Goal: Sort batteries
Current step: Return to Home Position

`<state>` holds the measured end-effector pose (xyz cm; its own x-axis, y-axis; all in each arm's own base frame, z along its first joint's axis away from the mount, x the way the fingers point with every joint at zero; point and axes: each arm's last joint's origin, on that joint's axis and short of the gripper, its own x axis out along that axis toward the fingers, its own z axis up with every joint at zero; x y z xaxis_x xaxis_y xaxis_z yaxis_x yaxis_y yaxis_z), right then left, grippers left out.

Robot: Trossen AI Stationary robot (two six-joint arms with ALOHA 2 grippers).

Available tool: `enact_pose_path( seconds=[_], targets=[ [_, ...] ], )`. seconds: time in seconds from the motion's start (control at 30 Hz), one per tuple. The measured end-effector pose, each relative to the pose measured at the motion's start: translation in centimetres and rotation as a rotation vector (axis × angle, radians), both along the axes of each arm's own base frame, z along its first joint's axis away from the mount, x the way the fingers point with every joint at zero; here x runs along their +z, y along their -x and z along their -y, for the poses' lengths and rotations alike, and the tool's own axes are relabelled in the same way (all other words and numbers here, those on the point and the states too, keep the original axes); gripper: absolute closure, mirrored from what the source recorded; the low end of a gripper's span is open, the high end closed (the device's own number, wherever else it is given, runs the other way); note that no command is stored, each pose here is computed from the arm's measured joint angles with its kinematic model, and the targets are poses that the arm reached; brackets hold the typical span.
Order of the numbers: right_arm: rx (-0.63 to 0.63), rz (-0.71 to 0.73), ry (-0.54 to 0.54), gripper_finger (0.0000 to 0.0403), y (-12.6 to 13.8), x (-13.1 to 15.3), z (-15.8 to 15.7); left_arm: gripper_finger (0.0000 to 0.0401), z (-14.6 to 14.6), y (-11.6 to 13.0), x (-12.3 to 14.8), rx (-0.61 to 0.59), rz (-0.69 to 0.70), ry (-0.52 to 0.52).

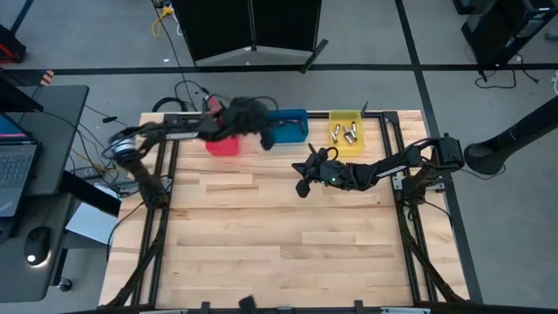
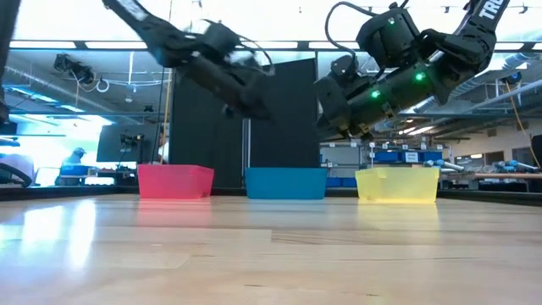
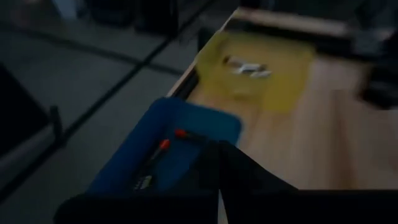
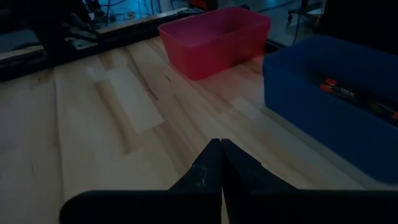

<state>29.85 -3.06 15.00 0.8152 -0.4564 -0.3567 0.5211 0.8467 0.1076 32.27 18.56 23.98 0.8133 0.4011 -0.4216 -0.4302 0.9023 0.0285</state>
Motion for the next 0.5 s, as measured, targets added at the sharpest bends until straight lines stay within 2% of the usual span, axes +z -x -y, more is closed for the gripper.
enact_pose_path(
  seconds=[0.17, 0.3, 0.5],
  targets=[
    [0.044, 0.012, 0.007, 0.0396, -0.1, 0.2, 0.1, 0.0391, 3.8, 2.9, 0.3, -0.044, 0.155, -0.066],
    [0.059, 0.006, 0.025, 0.0395, -0.1, 0.2, 0.1, 0.0391, 5.9, 4.7, -0.2, -0.072, 0.226, -0.102],
    [0.059, 0.007, 0.026, 0.0388, -0.1, 0.2, 0.2, 0.0391, 7.9, 6.4, -1.2, -0.113, 0.234, -0.1]
  ],
)
